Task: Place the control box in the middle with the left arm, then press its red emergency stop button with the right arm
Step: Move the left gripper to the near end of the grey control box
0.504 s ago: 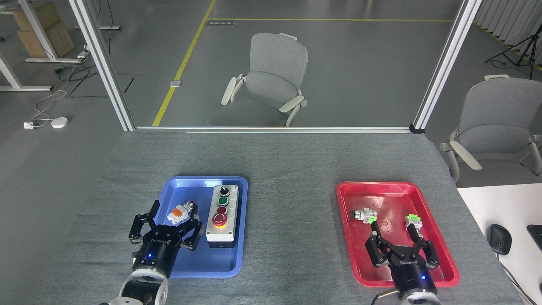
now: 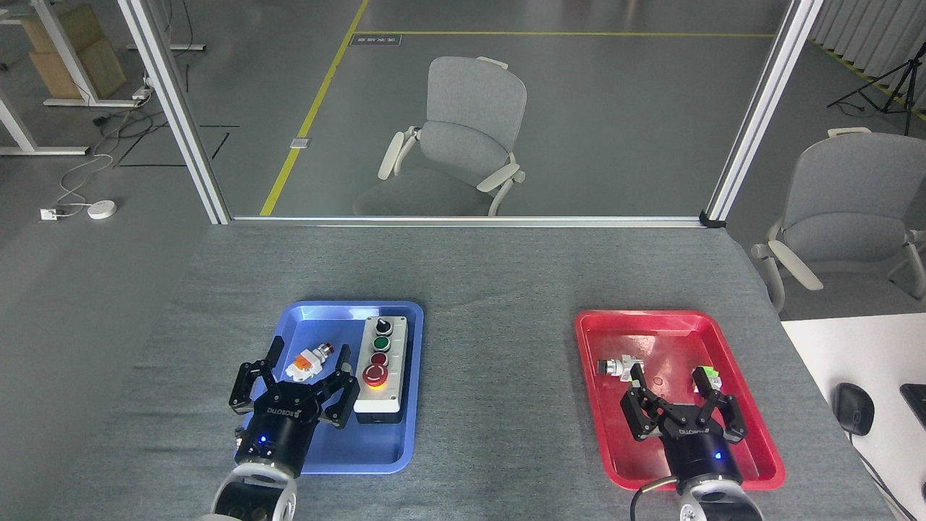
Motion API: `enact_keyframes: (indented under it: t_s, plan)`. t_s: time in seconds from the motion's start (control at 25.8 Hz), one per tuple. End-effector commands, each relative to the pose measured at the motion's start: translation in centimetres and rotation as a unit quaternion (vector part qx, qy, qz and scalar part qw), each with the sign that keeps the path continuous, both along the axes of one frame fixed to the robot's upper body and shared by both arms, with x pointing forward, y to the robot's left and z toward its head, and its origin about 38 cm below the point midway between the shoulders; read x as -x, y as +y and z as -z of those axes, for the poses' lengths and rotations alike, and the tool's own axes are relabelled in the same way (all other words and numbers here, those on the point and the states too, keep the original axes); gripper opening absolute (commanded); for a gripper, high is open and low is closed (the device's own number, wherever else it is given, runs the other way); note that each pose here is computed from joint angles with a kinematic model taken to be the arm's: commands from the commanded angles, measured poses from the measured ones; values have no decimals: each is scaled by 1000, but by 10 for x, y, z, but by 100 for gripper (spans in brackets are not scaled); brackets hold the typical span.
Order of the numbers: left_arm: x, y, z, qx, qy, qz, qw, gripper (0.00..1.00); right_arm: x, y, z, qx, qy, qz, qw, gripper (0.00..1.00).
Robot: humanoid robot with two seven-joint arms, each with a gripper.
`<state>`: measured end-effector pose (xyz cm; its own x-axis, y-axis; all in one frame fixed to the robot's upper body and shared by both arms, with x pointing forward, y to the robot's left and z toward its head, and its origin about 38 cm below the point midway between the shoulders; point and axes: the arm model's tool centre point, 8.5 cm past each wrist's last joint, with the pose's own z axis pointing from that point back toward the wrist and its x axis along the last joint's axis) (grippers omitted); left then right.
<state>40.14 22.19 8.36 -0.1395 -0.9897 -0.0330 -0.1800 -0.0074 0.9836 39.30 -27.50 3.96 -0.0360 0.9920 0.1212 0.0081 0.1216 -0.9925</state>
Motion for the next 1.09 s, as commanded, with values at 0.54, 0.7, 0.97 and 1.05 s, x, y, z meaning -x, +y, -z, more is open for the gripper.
enact_keyframes:
  t_s: [0.54,0.7,0.97,1.05]
  plan:
    - [-12,-59,82,0,149,-44,988,99,-4,-5,-25,24,-32,-18,999,98]
    - [-11,-58,84,1,152,-45,987,99,-8,-6,-30,24,-39,-16,999,98]
    - [-9,-61,96,-1,170,-47,984,99,-10,-14,-33,28,-41,-8,999,98]
    - [-8,-64,101,-1,178,-46,983,99,-9,-12,-31,23,-40,-7,999,98]
